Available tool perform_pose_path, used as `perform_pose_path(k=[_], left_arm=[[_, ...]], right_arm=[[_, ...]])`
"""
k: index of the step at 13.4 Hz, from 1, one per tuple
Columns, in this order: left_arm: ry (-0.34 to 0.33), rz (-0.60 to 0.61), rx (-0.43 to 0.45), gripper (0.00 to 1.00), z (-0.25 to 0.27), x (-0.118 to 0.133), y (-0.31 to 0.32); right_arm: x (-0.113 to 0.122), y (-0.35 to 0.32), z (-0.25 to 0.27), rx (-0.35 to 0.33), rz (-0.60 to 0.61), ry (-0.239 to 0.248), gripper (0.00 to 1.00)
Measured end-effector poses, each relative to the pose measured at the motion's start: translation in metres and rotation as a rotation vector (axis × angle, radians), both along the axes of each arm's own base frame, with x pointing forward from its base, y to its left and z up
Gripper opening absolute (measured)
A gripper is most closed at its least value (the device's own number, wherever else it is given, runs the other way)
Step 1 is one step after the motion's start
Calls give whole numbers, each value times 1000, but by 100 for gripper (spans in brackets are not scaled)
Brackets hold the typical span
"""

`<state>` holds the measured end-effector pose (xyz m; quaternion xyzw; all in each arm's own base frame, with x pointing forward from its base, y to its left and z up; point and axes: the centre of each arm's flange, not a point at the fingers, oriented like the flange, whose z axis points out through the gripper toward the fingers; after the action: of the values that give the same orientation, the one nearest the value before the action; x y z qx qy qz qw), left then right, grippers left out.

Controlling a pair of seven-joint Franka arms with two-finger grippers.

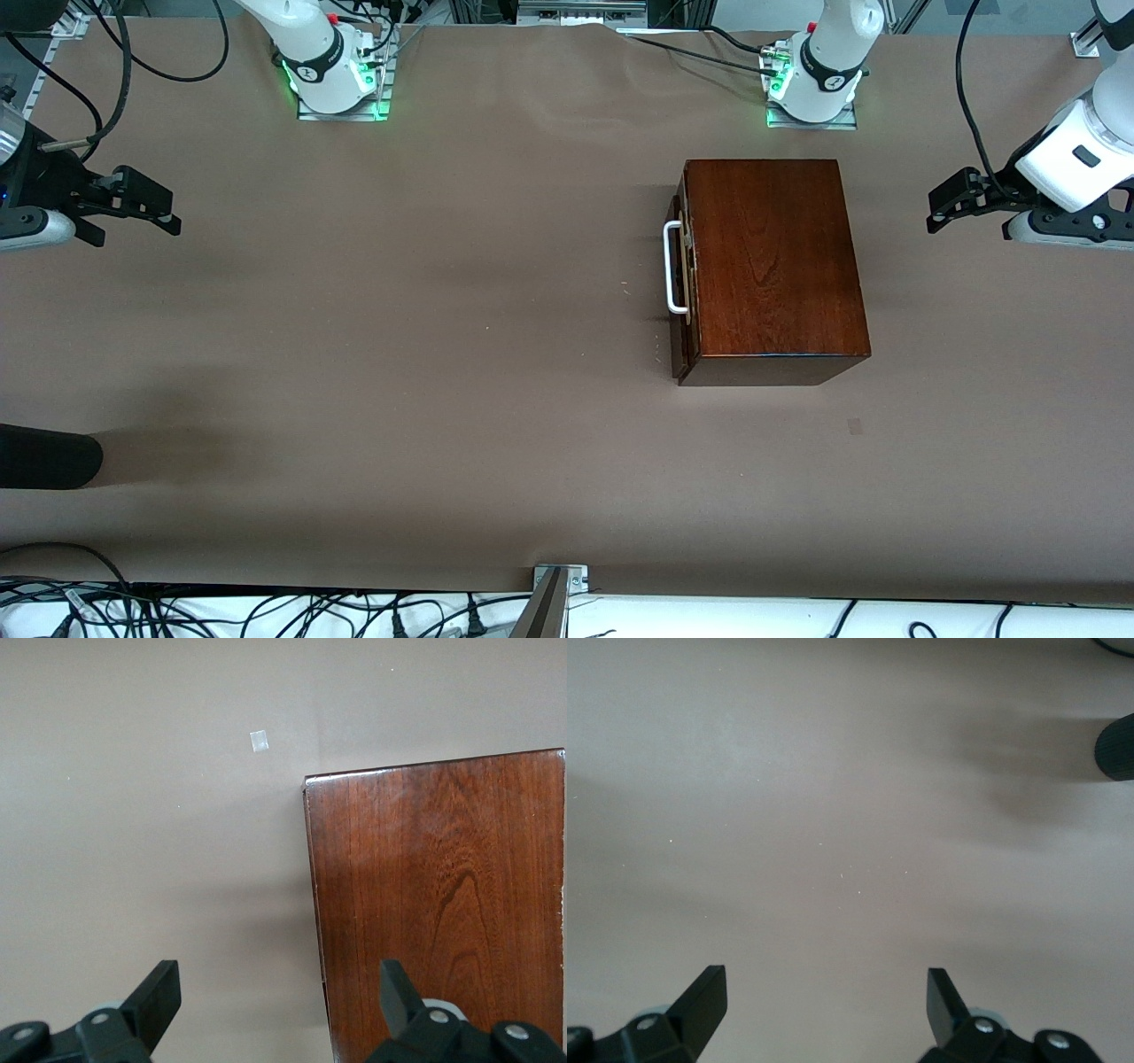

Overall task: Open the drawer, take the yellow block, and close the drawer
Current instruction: 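Move the left gripper toward the white drawer handle of the box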

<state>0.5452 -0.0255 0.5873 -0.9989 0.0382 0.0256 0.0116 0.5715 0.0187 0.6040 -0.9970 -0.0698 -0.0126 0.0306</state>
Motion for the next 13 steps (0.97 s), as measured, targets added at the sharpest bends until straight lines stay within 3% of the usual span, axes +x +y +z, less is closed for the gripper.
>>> perform_pose_path(k=[7, 13], left_arm=[[19, 3, 1, 100, -2, -2, 0], [118, 18, 10, 100, -15, -9, -5]], right_arm=[[0, 0, 0, 0, 1, 1, 100], [0, 0, 0, -1, 1, 1, 100]])
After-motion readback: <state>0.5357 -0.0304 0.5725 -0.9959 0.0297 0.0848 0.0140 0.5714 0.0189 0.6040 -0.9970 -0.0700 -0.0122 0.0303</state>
